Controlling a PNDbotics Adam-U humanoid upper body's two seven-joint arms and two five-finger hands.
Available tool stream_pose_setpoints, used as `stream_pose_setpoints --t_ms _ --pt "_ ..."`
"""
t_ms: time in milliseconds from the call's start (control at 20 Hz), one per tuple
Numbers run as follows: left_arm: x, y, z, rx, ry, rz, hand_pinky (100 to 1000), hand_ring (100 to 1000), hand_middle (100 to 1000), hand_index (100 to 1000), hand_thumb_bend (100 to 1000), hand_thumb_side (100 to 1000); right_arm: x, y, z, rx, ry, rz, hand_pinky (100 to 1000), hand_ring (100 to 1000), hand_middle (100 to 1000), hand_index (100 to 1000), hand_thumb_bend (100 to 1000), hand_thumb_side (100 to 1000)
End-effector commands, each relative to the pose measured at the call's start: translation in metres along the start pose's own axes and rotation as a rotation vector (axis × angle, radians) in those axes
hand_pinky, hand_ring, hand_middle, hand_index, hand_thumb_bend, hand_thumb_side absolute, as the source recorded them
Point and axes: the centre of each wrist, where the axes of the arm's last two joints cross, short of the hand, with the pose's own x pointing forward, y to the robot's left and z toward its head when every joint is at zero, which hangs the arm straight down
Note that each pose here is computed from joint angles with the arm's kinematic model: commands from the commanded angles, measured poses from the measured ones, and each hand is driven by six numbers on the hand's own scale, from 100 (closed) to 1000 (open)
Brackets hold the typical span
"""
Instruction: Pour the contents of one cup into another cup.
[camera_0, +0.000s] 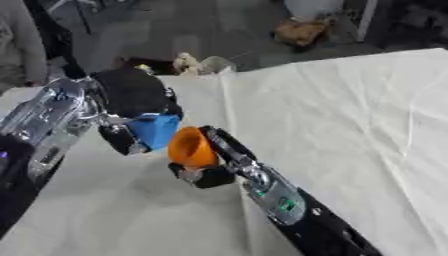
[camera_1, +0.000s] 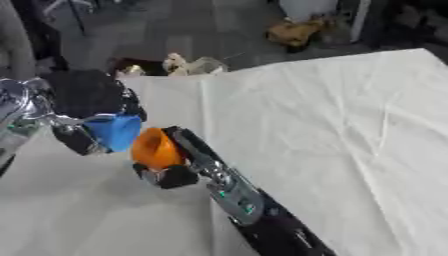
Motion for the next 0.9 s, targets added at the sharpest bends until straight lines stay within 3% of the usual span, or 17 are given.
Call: stream_pose_setpoints --t_ms 50,700,900 --pt "-0.0011 0.0055 0.0002 -0.145 -0.101 -0.134 100 265 292 806 100 207 0.013 -0.0064 -0.009 -0.02 -0.045 -0.004 611 386 316 470 100 222" --pt "-0.0004 -0.0002 -0.0033 -0.15 -0.097 -0.139 100 270 294 808 100 206 0.0134 -0.0062 -0.0089 -0.02 -0.044 -0.007 611 387 316 470 100 224" --pt "-0.0039 -0.0016 0.001 -0.106 -0.08 -0.085 100 305 308 811 100 206 0.0109 -0.0062 -0.0074 -0.026 -0.036 -0.01 611 386 316 469 100 225"
